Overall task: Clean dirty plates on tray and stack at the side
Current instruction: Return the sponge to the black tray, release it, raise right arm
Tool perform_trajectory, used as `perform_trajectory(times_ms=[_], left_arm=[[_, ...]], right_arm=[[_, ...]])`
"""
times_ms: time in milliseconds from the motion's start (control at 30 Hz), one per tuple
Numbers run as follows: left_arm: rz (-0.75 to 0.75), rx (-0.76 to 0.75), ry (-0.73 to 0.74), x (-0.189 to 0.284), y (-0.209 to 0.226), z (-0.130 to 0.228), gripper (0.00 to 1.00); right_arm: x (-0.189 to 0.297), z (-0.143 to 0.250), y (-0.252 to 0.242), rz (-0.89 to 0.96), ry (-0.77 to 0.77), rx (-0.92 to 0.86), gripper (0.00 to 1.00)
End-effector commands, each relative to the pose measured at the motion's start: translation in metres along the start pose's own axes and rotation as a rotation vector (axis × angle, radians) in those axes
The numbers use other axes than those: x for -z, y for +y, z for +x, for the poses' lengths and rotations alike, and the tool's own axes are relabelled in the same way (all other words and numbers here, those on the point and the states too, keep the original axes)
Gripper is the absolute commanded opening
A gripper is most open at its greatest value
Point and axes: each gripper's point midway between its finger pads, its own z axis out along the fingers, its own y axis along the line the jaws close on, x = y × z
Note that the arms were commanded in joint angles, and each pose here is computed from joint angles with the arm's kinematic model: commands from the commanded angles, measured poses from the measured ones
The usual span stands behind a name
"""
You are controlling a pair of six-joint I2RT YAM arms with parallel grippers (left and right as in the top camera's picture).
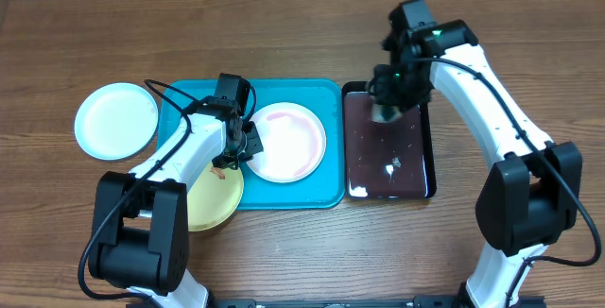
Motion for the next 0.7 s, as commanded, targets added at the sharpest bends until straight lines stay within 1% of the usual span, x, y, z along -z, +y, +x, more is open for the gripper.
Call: perform_trajectory(times_ms=[0,200,333,367,433,467,567,633,667], left_arm=[[-0.015,-0.016,0.02,-0.007,0.003,0.006,0.05],[-0.014,-0.016,0.02,-0.007,0.003,0.006,0.06],[-0.014,-0.016,0.02,-0.007,0.003,0.006,0.08],[-0.014,-0.016,0.02,-0.007,0.003,0.006,0.08],[-0.011,-0.016,0.022,-0.007,0.002,0.006,0.08],[-0.011,-0.016,0.022,-0.007,0.002,0.006,0.08],[-0.008,-0.016,0.023,-0.007,0.002,0.006,0.1],[-0.008,-0.016,0.023,-0.007,0.002,0.006,0.14],[-0.008,-0.016,0.023,-0.007,0.002,0.006,0.15]], right_arm=[[-0.009,0.01,-0.032,0.126,0.01,-0.007,0.04],[-0.041,0.018,-0.043,0.15,0.001,-0.007,0.04],[-0.048,0.015,-0.043,0.144,-0.02,-0.006,0.1],[-0.048,0.014,-0.043,0.143,-0.026,-0.005,0.13],[-0.048,0.012,-0.042,0.14,-0.034,-0.005,0.25],[-0.048,0.011,-0.042,0.138,-0.037,-0.005,0.29],[-0.046,0.009,-0.039,0.122,-0.04,-0.004,0.34],[-0.038,0.005,-0.036,0.117,-0.043,-0.005,0.45],[-0.034,0.003,-0.036,0.118,-0.046,-0.005,0.5]])
